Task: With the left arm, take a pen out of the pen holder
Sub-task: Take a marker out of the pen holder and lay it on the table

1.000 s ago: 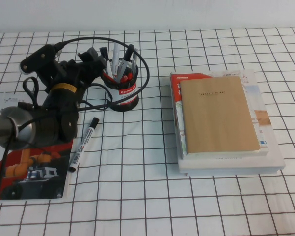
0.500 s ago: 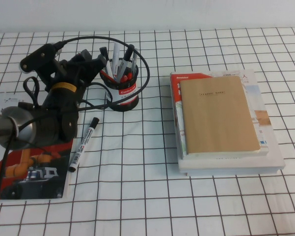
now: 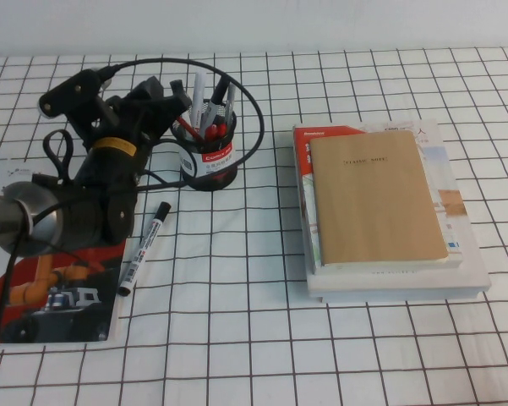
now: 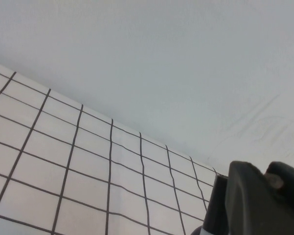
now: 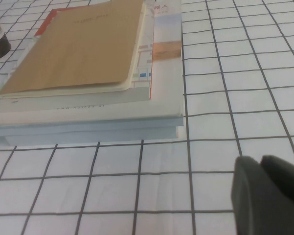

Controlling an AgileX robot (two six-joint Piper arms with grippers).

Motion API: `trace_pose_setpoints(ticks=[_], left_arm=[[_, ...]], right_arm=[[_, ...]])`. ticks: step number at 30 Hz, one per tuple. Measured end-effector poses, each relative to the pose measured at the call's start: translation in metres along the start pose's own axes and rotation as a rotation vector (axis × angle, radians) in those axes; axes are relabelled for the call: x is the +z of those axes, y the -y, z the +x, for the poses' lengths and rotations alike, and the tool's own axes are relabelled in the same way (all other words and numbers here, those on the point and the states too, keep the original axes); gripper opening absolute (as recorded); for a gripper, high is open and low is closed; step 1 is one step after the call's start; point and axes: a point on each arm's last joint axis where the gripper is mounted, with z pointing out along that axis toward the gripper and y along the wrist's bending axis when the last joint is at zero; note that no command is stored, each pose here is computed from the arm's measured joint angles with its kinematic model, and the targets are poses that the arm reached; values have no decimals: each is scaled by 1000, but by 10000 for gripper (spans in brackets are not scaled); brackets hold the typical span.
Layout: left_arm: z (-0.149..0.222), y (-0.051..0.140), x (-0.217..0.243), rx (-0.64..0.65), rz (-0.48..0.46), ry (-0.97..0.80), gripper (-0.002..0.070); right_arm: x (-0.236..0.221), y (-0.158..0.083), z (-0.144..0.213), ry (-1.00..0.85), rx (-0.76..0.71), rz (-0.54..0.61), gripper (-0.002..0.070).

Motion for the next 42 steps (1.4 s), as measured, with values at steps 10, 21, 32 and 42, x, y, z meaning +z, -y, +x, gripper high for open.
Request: trace_pose_setpoints(ticks=[10,21,32,42], left_arm=[[-22,13,-8,67,39,24,24],[-74,43,-39,244,102,26,24],[-117,69,-81,444,145,-152,24],[-140,80,-98,555,21,-629,23]], right_arm=[[0,0,0,0,0,0,-15],[0,0,0,0,0,0,-15],[0,0,0,0,0,0,-15],[0,0,0,0,0,0,-15]])
